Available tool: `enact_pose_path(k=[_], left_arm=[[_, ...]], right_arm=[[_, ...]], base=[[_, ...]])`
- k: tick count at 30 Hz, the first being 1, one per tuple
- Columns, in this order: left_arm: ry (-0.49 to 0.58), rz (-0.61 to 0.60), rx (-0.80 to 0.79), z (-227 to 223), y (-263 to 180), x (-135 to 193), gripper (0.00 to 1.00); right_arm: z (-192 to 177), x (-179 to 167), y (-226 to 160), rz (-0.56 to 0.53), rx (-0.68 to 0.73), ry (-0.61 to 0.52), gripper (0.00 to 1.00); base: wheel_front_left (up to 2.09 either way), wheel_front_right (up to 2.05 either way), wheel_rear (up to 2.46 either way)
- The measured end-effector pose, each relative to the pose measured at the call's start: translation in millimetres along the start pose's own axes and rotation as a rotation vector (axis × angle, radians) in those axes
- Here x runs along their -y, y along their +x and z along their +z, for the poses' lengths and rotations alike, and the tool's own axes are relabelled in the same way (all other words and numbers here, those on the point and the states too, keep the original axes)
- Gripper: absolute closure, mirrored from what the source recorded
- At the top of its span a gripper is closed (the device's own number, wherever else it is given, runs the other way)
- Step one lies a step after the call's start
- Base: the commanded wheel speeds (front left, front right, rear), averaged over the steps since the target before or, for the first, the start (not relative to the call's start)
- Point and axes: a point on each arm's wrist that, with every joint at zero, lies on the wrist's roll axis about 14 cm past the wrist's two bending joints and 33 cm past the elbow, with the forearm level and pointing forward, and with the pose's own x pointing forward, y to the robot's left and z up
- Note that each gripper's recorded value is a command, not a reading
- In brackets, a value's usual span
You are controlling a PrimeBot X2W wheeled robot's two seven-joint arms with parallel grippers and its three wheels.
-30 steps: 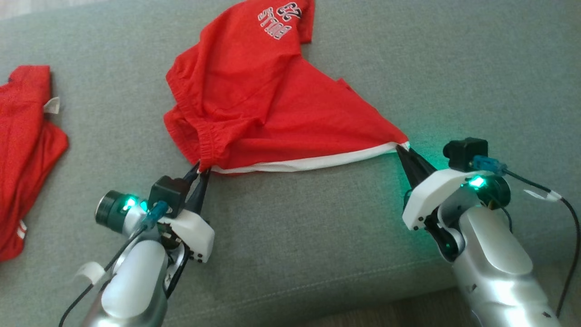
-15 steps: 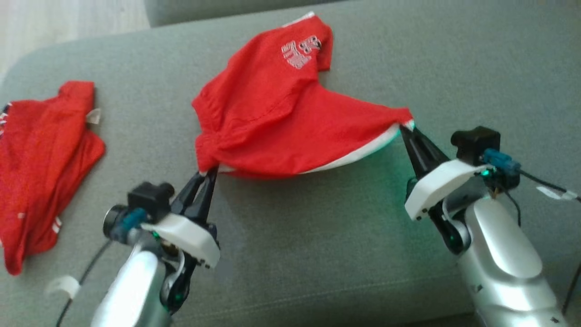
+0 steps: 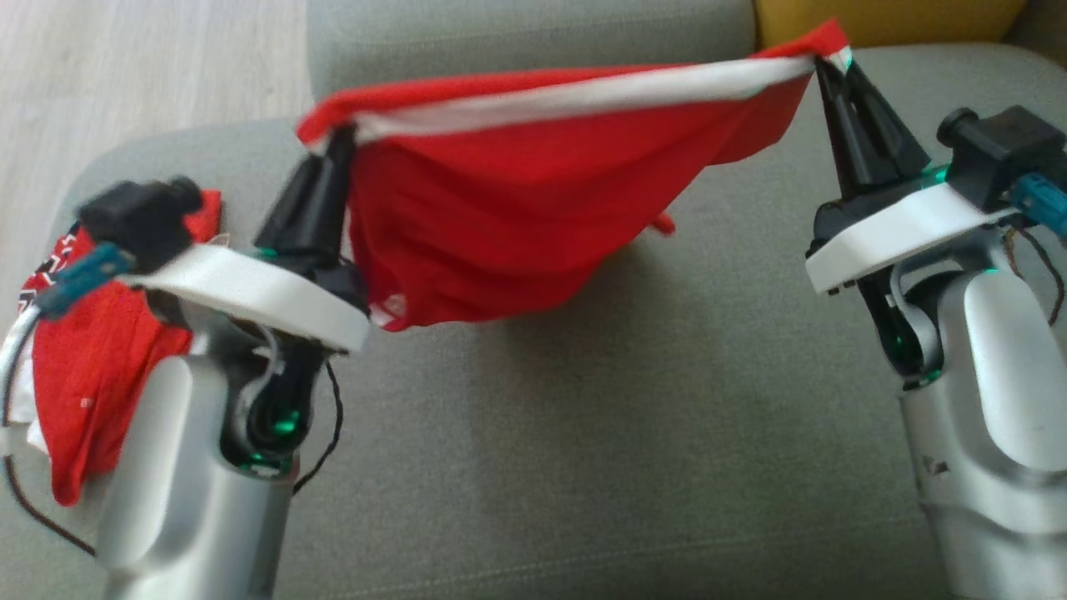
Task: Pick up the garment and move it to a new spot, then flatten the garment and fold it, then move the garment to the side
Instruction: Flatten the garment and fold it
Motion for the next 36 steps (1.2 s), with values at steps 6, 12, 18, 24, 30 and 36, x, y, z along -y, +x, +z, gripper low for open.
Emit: enact_pose_path(k=[6,12,18,24,30,36], left_arm=[[-0.045,0.011,0.135,45,-2,12,1.00],[-0.120,0.051,0.171,61,-7,15,1.00],[-0.137,0.099,0.070,39,-5,-6,1.00],[-0.123,0.059,-0.096,11,35,-22,1.00],[-0.089,0.025,-0.225,-4,126,-44,1.00],[0.104,-0.003,-0.012,44,226,-61,1.00]], right_arm=[[44,-11,1,0.018,0.088,-0.027,1.00],[49,-2,-6,-0.021,0.014,-0.043,1.00],[6,0,-10,-0.031,-0.152,-0.031,1.00],[-29,9,26,-0.004,-0.245,-0.061,1.00],[-36,31,113,-0.005,-0.259,-0.057,1.00],[-2,80,194,-0.123,-0.005,-0.110,1.00]], base=[[0.00,0.00,0.00],[0.00,0.00,0.00],[0.00,0.00,0.00],[0.00,0.00,0.00],[0.00,0.00,0.00],[0.00,0.00,0.00]])
